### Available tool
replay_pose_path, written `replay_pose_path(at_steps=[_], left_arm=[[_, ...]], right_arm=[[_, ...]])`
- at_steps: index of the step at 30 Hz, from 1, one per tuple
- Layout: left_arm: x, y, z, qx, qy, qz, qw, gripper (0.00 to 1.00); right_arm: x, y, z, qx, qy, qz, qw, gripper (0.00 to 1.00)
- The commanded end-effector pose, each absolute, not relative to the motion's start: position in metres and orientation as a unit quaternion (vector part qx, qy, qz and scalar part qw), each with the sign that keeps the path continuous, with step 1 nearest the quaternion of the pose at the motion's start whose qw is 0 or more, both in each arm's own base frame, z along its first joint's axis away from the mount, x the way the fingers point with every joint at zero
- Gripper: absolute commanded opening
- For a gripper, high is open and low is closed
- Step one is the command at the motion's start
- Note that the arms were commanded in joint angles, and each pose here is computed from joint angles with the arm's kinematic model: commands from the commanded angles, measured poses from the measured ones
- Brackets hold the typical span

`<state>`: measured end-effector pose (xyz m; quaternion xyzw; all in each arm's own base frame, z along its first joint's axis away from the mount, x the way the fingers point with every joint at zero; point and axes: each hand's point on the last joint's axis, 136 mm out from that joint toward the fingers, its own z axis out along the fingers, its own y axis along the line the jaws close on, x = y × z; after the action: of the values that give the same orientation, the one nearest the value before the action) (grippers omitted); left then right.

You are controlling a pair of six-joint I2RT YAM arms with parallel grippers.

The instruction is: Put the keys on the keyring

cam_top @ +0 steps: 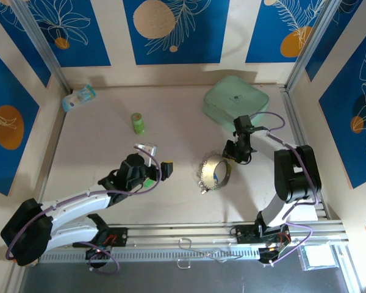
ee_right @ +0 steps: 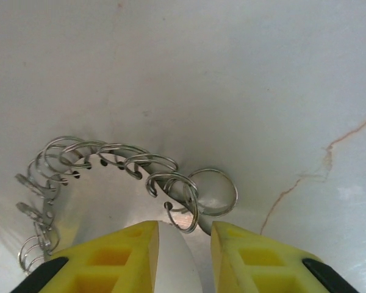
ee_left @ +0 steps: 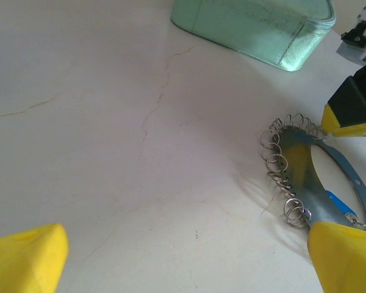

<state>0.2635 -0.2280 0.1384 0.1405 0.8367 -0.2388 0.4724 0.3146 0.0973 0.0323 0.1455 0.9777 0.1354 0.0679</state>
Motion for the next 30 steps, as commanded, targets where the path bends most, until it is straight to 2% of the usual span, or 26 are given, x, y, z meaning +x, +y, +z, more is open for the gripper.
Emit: replay_pose_path(at_steps=[1, 8, 16, 18, 20, 21, 25, 30], left_arm=[[0.263, -0.23, 0.146, 0.134, 0.831, -0.249, 0.48, 1.0], [0.263, -0.23, 0.144, 0.133, 0.832, -0.248, 0.478, 1.0], [0.263, -0.229, 0.143, 0.134, 0.832, -0.245, 0.479, 1.0], [0.263, -0.229, 0.143, 0.135, 0.832, -0.245, 0.479, 1.0], [0.263, -0.229, 0.142, 0.135, 0.833, -0.244, 0.477, 1.0], [0.263, -0.229, 0.142, 0.135, 0.834, -0.243, 0.477, 1.0], [0.263, -0.226, 0.142, 0.133, 0.835, -0.238, 0.479, 1.0], [0.263, -0.219, 0.151, 0.136, 0.828, -0.223, 0.495, 1.0]], right_arm=[[0.314, 0.098, 0.028, 0.153, 0.977, 0.138, 0.06, 0.29], [0.32, 0.101, 0.03, 0.152, 0.975, 0.149, 0.064, 0.19], [0.323, 0.102, 0.027, 0.15, 0.976, 0.147, 0.059, 0.16], [0.324, 0.103, 0.028, 0.149, 0.976, 0.149, 0.06, 0.12], [0.325, 0.104, 0.032, 0.145, 0.976, 0.152, 0.065, 0.0], [0.326, 0.105, 0.036, 0.142, 0.976, 0.152, 0.07, 0.0], [0.33, 0.115, 0.071, 0.087, 0.979, 0.14, 0.121, 0.0], [0.327, 0.143, 0.125, -0.053, 0.968, 0.113, 0.217, 0.0]])
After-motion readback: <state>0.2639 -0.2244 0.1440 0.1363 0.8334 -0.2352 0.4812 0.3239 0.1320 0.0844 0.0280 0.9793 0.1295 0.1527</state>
